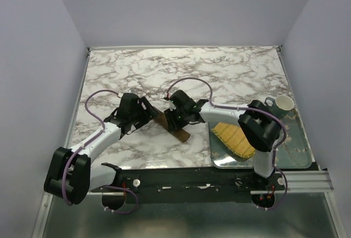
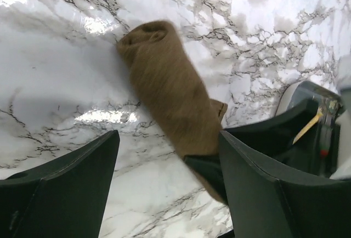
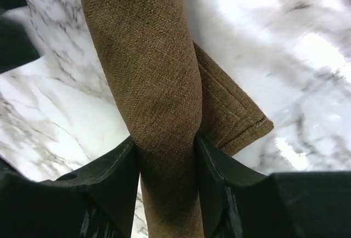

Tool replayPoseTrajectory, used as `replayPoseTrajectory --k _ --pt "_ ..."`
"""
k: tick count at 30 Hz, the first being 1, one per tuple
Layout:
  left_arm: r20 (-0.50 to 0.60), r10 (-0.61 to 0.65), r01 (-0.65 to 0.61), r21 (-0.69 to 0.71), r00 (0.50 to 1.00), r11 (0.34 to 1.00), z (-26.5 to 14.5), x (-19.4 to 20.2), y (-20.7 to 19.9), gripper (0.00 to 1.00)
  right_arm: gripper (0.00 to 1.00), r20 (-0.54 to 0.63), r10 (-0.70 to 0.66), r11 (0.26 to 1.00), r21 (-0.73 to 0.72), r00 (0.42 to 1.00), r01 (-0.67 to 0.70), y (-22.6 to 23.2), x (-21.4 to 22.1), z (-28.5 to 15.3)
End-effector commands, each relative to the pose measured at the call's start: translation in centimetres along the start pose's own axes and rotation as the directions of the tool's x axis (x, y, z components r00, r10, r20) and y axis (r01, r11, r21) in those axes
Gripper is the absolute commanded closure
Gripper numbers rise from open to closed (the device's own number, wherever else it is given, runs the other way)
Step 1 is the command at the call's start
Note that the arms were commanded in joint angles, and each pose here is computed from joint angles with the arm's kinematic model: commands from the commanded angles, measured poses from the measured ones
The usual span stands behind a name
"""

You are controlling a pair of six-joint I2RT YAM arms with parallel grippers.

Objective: Fold the napkin, place the utensils inside, and roll it up
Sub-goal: Roll the napkin with the utensil

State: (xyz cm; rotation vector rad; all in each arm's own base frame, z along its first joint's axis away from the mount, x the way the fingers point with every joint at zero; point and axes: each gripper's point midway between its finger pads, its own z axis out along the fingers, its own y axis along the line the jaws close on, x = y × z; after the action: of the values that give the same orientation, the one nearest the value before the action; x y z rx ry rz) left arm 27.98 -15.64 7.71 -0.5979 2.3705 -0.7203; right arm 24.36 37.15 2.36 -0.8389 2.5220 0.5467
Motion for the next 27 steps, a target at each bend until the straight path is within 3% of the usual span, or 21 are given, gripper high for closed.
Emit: replayPoseTrajectory --k 1,11,17,23,27 --pt "-0.039 0.009 -0.008 0.03 0.999 1.0 0.1 0.5 -0.3 0.18 0.5 -0.122 0.089 0.937 -0.327 0.988 -0.125 1.2 2.2 0.3" --pt "-0.075 0.004 -0.002 0.029 0.997 1.0 2.0 0.0 -1.4 0.16 0.5 -0.24 0.124 0.737 -0.627 0.963 -0.252 0.8 2.2 -0.3" --pt "-0.081 -0.008 0.006 -0.031 0.997 1.0 3.3 0.1 -0.1 0.17 0.5 -0.253 0.11 0.693 -0.674 0.961 -0.256 0.6 2.3 -0.1" --pt "-0.089 0.01 -0.015 -0.059 0.996 0.998 4.3 0.4 0.8 0.26 0.48 -0.243 0.121 0.758 -0.604 0.963 -0.248 -0.4 1.9 0.1" --pt "-0.084 0.027 -0.034 -0.077 0.996 0.996 4.3 0.5 1.4 0.35 0.36 -0.184 0.137 0.869 -0.45 0.973 -0.207 -2.0 0.3 -0.9"
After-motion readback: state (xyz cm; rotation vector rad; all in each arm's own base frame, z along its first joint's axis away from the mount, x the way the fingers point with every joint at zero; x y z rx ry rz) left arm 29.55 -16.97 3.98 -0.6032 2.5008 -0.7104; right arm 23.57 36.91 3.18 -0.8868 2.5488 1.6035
